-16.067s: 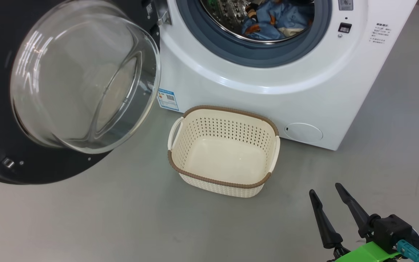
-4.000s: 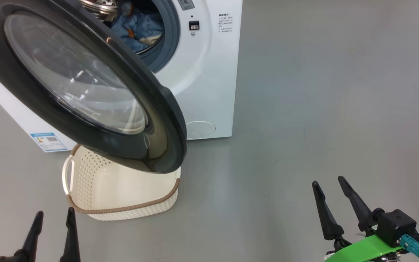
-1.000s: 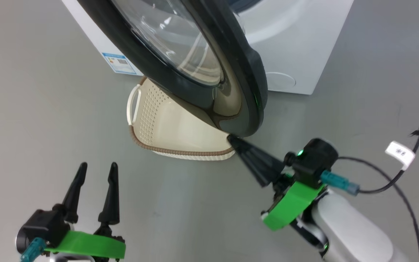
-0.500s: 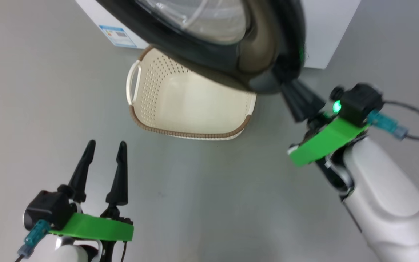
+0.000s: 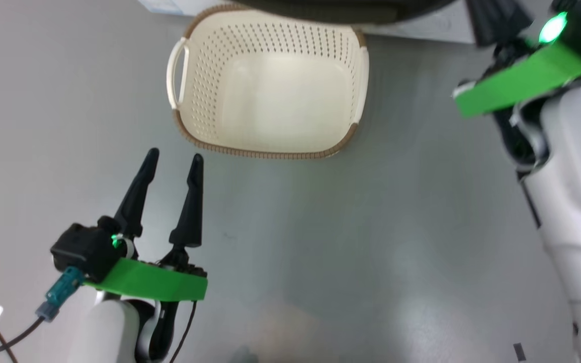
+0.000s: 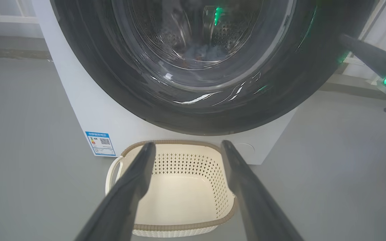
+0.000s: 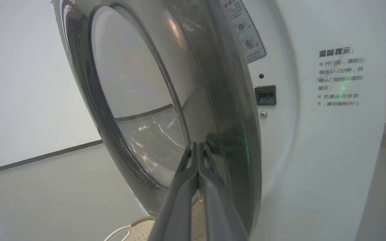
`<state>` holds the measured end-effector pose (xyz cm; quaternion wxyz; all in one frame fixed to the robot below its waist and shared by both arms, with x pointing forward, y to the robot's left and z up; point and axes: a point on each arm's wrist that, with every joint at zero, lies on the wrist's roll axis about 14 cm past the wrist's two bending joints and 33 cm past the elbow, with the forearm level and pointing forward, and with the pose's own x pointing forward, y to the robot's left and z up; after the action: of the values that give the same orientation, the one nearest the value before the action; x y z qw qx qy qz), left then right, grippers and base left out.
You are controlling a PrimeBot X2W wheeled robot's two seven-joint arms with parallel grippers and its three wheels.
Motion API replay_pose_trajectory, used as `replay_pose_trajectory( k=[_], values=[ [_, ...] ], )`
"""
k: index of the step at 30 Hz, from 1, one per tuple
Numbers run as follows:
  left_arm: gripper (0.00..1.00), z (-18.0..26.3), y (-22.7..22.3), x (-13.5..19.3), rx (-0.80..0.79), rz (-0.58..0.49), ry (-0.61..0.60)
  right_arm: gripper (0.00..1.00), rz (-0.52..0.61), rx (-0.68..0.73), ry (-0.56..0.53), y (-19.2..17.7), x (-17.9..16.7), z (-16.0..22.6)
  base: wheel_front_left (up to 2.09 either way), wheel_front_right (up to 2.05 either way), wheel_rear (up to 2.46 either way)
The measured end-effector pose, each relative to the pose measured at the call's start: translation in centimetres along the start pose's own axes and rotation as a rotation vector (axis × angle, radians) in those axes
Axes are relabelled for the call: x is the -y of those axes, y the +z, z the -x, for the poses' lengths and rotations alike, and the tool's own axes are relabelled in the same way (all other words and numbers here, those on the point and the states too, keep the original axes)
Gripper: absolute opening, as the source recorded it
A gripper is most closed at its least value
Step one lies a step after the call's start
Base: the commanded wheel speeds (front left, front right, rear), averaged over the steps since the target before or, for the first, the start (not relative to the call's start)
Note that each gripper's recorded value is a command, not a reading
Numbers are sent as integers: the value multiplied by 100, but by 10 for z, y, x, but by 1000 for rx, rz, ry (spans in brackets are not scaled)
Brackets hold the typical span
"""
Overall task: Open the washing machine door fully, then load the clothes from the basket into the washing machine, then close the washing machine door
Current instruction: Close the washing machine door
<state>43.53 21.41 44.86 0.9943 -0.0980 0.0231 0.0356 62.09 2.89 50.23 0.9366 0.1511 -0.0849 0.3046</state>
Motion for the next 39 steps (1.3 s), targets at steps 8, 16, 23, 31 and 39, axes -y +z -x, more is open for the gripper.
replay_pose_trajectory(
  k=[8,16,23,31,39],
  values=[
    [100,-13,-19,4,-40,9,-13,0,-20,76,-84,7,43,-33,0,0,0],
    [100,-15,-27,2,-61,8,-8,0,-85,100,-121,-1,55,-47,0,0,0],
    [100,-16,-26,2,-58,12,-8,0,-80,77,-115,-9,52,-50,0,0,0],
    [100,-21,-22,7,-41,20,-26,0,-51,63,-96,-3,50,-47,0,0,0],
    [100,-24,-9,12,-3,29,-37,0,-113,56,-101,5,47,-23,0,0,0]
  ],
)
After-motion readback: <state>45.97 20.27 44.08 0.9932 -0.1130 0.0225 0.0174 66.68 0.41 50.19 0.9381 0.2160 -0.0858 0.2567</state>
